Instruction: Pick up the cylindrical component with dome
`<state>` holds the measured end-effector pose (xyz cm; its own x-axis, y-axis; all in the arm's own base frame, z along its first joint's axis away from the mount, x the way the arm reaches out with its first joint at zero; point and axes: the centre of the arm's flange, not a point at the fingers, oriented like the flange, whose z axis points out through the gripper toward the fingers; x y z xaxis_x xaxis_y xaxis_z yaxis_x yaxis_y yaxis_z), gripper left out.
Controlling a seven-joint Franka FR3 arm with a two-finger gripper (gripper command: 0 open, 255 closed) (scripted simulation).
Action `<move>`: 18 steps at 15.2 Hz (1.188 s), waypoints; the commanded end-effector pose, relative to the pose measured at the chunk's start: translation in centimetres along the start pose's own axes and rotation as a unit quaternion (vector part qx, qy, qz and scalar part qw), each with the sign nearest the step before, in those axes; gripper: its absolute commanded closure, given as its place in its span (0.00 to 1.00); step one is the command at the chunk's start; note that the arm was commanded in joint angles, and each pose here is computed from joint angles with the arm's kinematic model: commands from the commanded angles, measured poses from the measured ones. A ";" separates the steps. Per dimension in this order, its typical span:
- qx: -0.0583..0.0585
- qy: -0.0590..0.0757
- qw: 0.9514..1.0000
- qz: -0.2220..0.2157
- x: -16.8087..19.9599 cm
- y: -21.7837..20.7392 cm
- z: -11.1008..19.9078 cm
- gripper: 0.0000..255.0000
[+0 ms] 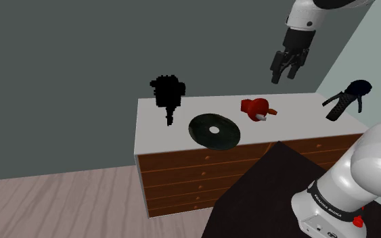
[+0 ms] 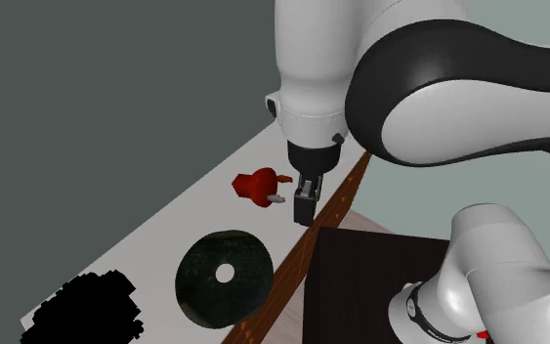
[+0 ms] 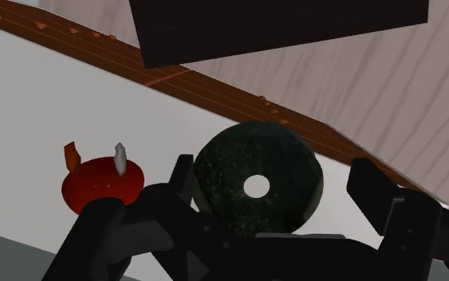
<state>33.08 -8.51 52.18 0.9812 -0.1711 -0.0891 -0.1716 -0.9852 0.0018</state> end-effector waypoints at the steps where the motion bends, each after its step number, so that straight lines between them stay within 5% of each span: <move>1: 0.000 -0.002 1.000 0.004 1.3 1.3 2.0 0.00; 18: 0.005 -0.026 0.999 0.042 12.1 13.9 17.9 0.00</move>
<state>40.93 -23.15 34.48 0.9590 -0.2469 -0.1392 -0.2493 -0.9684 0.0003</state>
